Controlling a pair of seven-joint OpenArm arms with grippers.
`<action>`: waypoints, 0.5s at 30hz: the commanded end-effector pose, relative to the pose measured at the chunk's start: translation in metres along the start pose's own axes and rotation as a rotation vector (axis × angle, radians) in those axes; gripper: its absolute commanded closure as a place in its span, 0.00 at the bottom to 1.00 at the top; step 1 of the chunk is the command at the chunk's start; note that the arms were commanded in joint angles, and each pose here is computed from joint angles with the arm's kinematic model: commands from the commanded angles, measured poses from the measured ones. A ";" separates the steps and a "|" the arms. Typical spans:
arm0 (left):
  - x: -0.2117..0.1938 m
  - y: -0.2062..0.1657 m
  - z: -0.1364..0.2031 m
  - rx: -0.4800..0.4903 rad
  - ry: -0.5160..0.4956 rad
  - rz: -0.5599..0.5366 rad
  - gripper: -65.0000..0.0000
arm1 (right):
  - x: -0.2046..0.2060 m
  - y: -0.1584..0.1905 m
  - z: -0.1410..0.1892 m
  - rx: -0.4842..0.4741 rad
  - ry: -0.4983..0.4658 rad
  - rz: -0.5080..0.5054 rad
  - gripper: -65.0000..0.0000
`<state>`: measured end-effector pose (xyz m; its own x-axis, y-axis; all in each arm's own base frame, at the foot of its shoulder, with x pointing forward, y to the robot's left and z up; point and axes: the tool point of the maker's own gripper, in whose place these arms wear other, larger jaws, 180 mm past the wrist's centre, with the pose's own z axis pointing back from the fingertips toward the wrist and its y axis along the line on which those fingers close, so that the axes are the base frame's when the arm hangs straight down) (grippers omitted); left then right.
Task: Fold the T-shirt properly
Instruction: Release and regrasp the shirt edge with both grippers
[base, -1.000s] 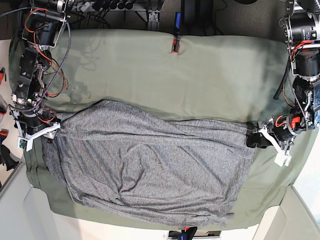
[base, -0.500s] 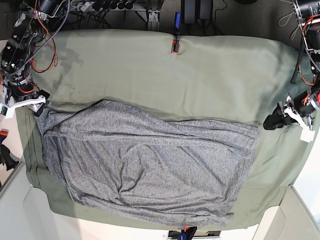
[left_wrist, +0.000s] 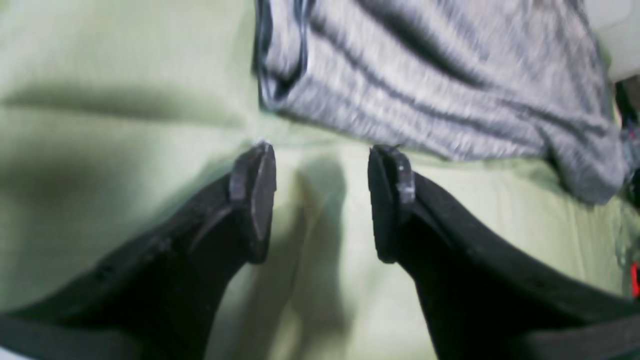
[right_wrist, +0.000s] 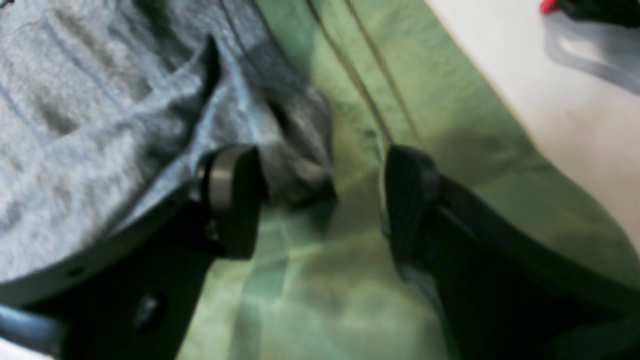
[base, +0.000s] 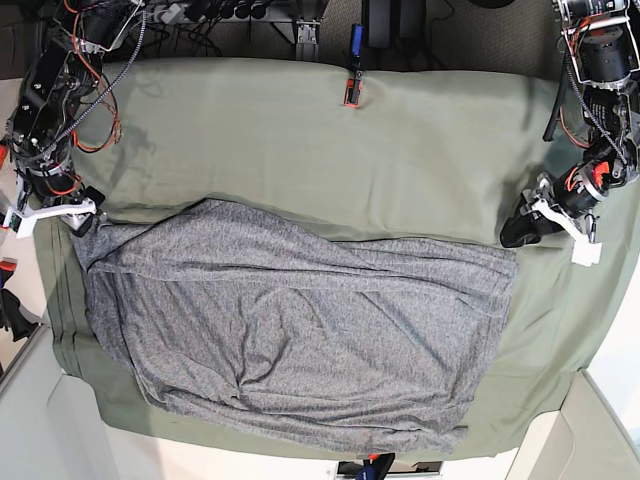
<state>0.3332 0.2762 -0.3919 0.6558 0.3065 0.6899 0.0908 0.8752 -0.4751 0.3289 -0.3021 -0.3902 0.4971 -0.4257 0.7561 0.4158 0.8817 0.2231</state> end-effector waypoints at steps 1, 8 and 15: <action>0.024 -0.005 0.000 -0.012 -0.062 -0.019 0.49 | 0.020 0.004 -0.001 0.013 -0.054 0.001 0.41; 0.034 -0.011 -0.020 0.023 -0.089 -0.013 0.49 | 0.019 0.008 -0.008 0.023 -0.042 -0.017 0.41; 0.036 -0.002 -0.046 0.087 -0.067 -0.051 0.49 | 0.019 0.009 -0.008 0.025 -0.042 -0.020 0.41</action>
<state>0.3830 0.2623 -0.4004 0.6138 0.2928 0.7332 0.0540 0.9110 -0.4089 0.3368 -0.2971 -0.3970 0.5026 -0.4506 0.7378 0.4171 0.8739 0.2496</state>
